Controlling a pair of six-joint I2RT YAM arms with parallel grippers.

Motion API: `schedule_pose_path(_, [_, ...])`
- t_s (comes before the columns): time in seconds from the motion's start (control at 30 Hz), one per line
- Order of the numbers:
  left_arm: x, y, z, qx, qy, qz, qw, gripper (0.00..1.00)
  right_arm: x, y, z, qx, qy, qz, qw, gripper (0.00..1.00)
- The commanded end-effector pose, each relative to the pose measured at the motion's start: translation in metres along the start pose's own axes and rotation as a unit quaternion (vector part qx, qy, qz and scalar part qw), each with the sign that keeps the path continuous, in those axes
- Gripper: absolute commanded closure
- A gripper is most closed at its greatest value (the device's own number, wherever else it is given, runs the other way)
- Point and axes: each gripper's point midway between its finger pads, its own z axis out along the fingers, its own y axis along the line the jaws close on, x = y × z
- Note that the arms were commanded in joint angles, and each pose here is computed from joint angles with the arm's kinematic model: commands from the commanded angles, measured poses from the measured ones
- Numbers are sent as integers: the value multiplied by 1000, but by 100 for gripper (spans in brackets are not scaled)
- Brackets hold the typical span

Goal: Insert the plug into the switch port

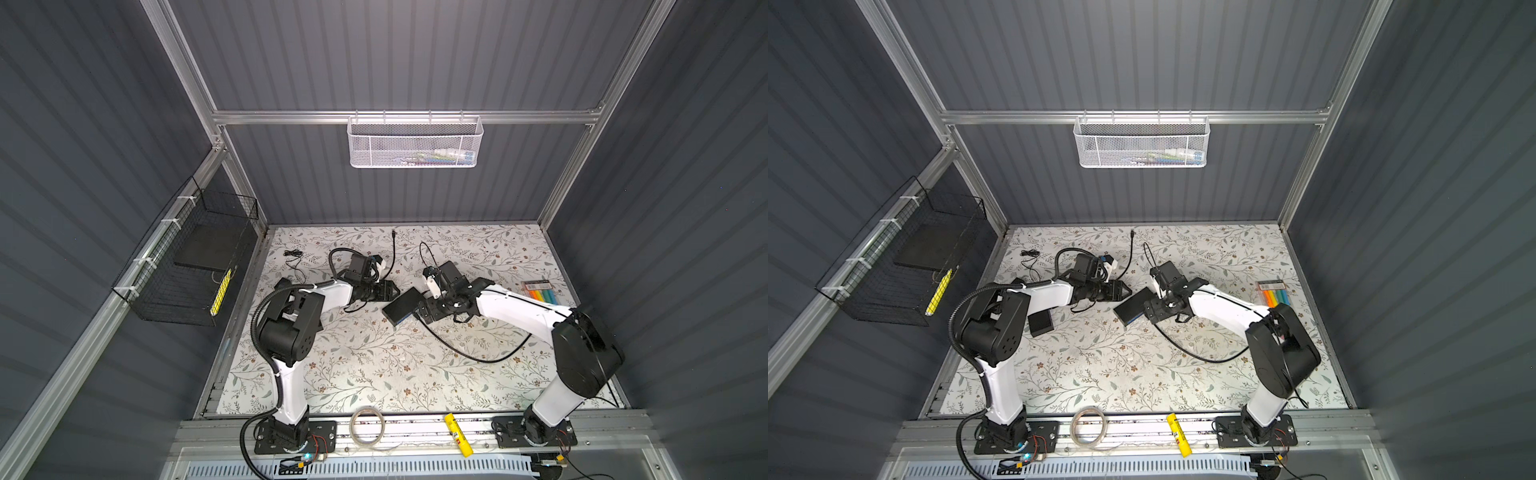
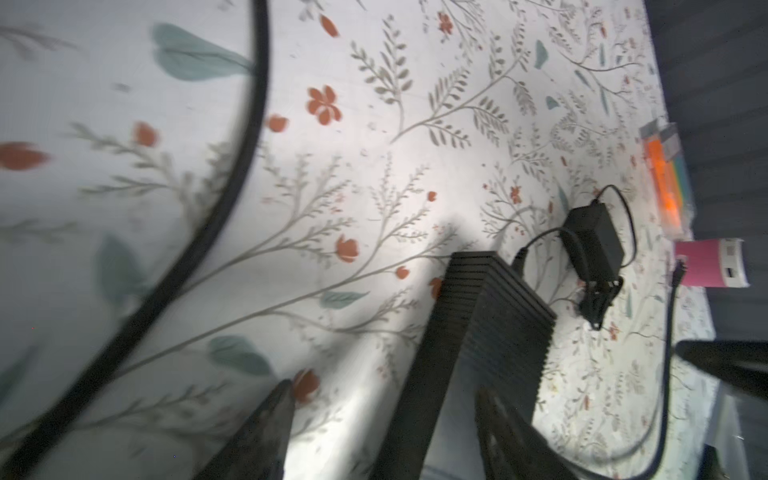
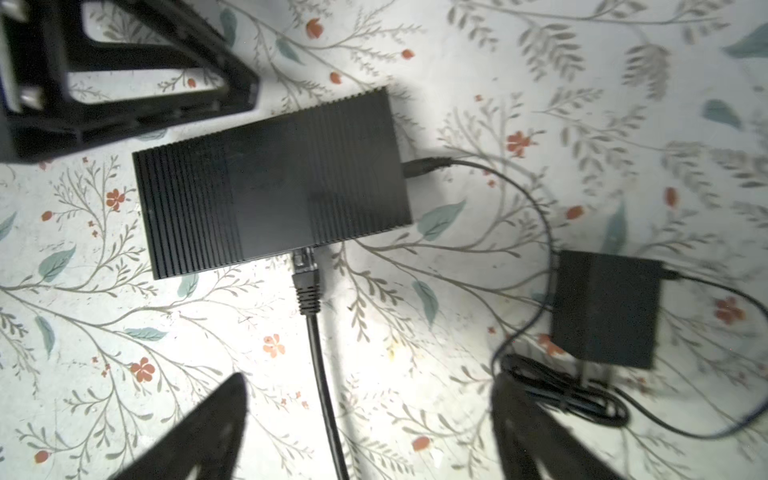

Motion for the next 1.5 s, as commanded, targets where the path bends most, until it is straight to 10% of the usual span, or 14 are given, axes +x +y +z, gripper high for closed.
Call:
schedule_pose_path(0.0, [-42,13,-58,-96,-108,50,988,23,-23,-41,-28,62,-74,44,994,1])
schedule_pose_path(0.23, [-60,69,-160,-287,-245,46,925,11,-35,-141,-95,205,-258,151,932,1])
schedule_pose_path(0.43, [-26,121,-186,-368,-297,8,881,8,13,-211,-115,333,-286,157,885,1])
schedule_pose_path(0.97, [11,178,-195,-400,-326,-3,857,8,31,-242,-94,320,-357,167,862,1])
schedule_pose_path(1.47, [5,206,-154,-337,-305,47,889,0,33,-243,-81,271,-420,137,856,1])
